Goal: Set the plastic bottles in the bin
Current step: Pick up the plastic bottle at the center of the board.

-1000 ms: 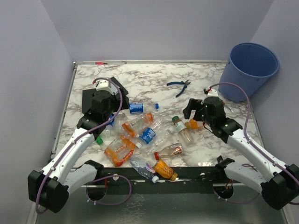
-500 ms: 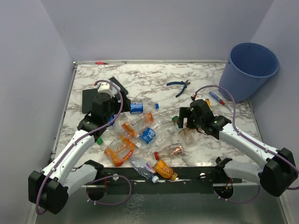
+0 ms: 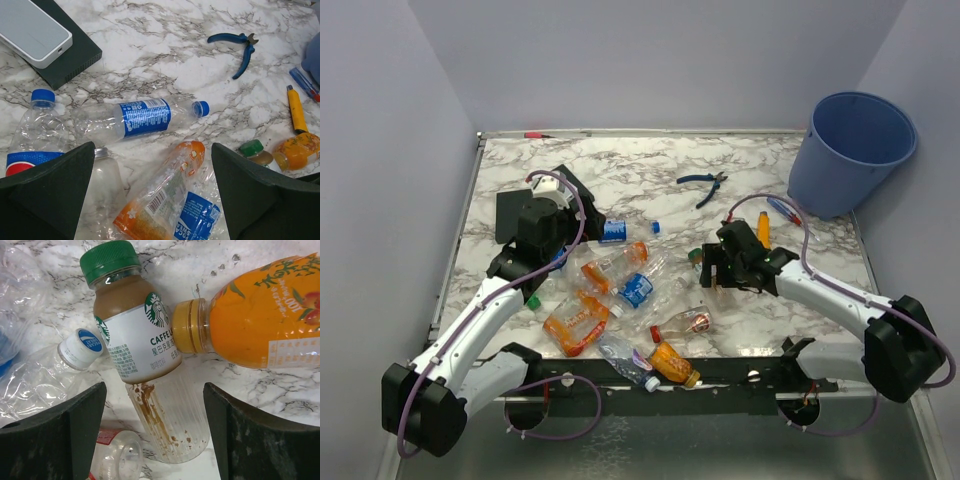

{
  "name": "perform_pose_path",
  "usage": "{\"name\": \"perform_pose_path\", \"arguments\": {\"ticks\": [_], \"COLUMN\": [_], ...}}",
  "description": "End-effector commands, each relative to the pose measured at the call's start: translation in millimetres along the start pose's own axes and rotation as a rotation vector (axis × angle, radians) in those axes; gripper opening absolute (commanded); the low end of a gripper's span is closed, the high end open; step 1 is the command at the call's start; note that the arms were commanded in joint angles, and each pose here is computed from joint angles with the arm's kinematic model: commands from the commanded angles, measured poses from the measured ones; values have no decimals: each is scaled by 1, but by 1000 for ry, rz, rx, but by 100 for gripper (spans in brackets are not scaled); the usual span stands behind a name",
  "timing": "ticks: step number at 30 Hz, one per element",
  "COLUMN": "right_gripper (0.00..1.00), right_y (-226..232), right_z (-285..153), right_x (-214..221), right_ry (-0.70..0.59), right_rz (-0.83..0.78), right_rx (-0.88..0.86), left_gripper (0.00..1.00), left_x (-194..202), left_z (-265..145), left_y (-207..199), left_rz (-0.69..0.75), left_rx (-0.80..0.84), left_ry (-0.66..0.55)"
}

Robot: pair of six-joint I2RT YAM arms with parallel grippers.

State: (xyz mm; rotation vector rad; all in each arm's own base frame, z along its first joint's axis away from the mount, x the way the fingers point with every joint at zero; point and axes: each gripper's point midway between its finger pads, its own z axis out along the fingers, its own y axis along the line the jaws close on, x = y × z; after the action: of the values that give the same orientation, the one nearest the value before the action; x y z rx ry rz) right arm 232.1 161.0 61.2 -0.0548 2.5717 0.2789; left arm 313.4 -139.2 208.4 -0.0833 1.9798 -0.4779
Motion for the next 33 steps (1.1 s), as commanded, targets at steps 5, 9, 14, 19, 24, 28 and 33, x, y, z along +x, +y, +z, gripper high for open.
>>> {"name": "perform_pose_path", "arguments": {"ticks": [5,9,14,19,24,28,33], "right_gripper": [72,64,60,53,52,52,52], "right_y": [3,5,6,16,48,82,103], "right_z": [14,19,25,19,-30,-90,-152], "right_x": [21,24,27,17,-40,-83,-119], "right_ry": [76,88,101,54,-197,-441,-695], "right_rz": [-24,-26,-33,12,64,48,130], "right_rx": [-21,-32,-32,-73,-262,-503,-733], "left_gripper": [99,99,99,99,99,99,99], "left_x": [6,8,9,10,4,-12,-29], "left_z": [2,3,4,4,3,-11,-46], "left_y": [-6,-7,-7,-8,-20,-65,-131], "left_rz": [-14,-16,-18,-23,-66,-150,-207], "left_rx": [40,45,47,53,116,360,772], "left_ry": [14,22,24,24,-7,-65,-80]}}
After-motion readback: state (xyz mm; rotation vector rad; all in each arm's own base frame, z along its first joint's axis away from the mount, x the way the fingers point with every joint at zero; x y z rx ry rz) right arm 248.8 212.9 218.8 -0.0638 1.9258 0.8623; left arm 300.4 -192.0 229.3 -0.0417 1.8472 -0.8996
